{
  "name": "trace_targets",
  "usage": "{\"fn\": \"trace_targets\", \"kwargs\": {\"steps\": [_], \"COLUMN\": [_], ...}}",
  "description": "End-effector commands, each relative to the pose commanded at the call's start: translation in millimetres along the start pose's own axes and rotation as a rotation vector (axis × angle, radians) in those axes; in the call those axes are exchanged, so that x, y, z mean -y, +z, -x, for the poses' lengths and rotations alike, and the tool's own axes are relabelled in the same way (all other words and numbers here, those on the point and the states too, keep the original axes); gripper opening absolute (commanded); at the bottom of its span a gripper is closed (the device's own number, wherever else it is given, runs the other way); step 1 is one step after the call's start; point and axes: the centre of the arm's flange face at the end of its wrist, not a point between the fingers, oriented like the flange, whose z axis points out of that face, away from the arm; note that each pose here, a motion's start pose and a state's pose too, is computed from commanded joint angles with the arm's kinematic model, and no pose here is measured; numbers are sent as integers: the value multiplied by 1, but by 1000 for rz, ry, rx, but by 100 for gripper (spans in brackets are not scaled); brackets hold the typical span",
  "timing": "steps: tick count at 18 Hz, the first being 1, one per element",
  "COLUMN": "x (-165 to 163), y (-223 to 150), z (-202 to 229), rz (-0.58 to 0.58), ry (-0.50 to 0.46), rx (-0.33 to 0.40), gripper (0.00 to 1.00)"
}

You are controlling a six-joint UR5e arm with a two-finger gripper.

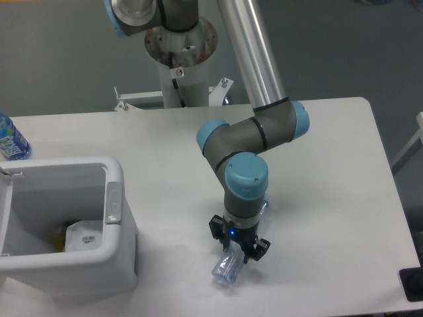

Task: Place the trash in the trash can
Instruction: 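Lift the bottle and carry it over the trash bin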

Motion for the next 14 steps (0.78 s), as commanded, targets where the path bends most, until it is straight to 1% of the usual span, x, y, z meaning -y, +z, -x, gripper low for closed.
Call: {"fn": "trace_targets", "kwargs": {"steps": [2,3,6,8,9,12,14], "x": [13,17,46,61,67,79,86], "y": [-39,-56,-117,-151,-169,-213,-240], "z": [15,26,55,66,69,67,53], "rz": [-90,-130,-251,-319,-350,-425,-466], "ry": [-53,-95,-241,-352,-405,-580,-657], "rx": [22,34,94,115,125,127,114], "gripper": [58,58,58,58,58,58,58]}}
